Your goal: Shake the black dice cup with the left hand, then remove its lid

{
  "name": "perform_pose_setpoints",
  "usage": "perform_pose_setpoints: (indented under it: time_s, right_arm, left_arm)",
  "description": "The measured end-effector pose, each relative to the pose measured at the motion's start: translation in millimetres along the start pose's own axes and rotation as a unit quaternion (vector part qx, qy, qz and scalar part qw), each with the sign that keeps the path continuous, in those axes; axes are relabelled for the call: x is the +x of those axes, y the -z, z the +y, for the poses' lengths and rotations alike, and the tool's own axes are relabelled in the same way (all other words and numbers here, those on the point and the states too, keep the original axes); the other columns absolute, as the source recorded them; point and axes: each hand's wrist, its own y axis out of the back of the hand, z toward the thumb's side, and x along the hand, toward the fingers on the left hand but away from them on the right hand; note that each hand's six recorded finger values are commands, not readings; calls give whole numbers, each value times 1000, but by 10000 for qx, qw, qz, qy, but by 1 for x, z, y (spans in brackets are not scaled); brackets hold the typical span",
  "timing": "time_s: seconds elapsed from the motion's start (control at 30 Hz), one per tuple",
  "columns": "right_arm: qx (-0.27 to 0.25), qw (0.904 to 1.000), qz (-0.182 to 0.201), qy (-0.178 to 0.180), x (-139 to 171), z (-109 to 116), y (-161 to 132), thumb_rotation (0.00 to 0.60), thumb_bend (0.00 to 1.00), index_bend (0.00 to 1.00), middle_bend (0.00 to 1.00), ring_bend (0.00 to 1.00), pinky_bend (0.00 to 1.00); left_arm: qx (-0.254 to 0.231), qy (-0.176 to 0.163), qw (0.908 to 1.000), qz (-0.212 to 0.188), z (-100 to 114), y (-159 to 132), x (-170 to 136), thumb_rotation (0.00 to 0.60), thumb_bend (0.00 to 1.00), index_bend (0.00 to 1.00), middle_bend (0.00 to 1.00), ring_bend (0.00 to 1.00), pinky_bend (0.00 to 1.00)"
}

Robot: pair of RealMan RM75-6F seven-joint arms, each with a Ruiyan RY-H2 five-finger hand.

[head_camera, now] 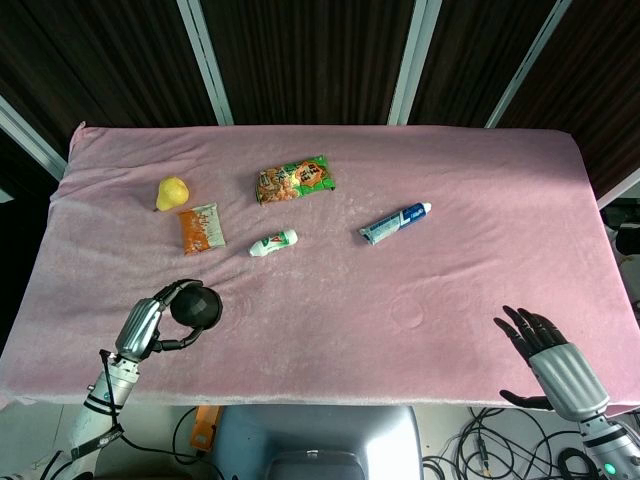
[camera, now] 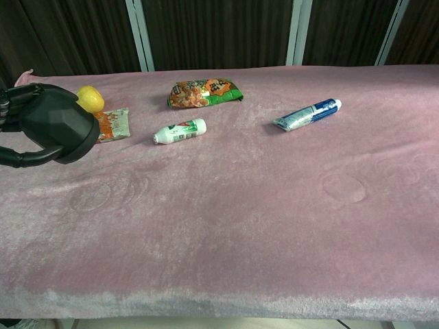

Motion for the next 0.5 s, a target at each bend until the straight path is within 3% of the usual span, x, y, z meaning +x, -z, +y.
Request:
perform_pose_setpoints:
  time_s: [0.1, 0.2, 0.3, 0.37, 0.5]
  right_arm:
    - [-4, 10000, -4, 25, 1, 0, 0, 600, 0, 0, 0, 66, 247]
    - [15, 10000, 17, 21, 1, 0, -1, 600, 0, 0, 0, 66, 248]
    - [30, 10000, 26, 6, 1, -1, -1, 600, 0, 0, 0, 66, 248]
    - [29, 10000, 22, 2, 1, -1, -1, 600, 0, 0, 0, 66, 247]
    - [19, 10000, 12, 7, 1, 0, -1, 600, 0, 0, 0, 66, 247]
  left_arm:
    - [-579, 11, 9983, 23, -4, 2, -1, 600, 326, 491, 555, 595, 490]
    - [-655, 48, 9978, 81, -11, 6, -1, 600, 327, 490, 549, 589, 490]
    - [-220, 108, 9996, 171, -19, 13, -1, 600, 327, 489, 544, 585, 490]
    - [354, 157, 9990, 236, -26, 18, -1, 600, 327, 488, 542, 583, 490]
    - [1583, 291, 9863, 359, -42, 32, 0, 600, 327, 484, 530, 572, 489]
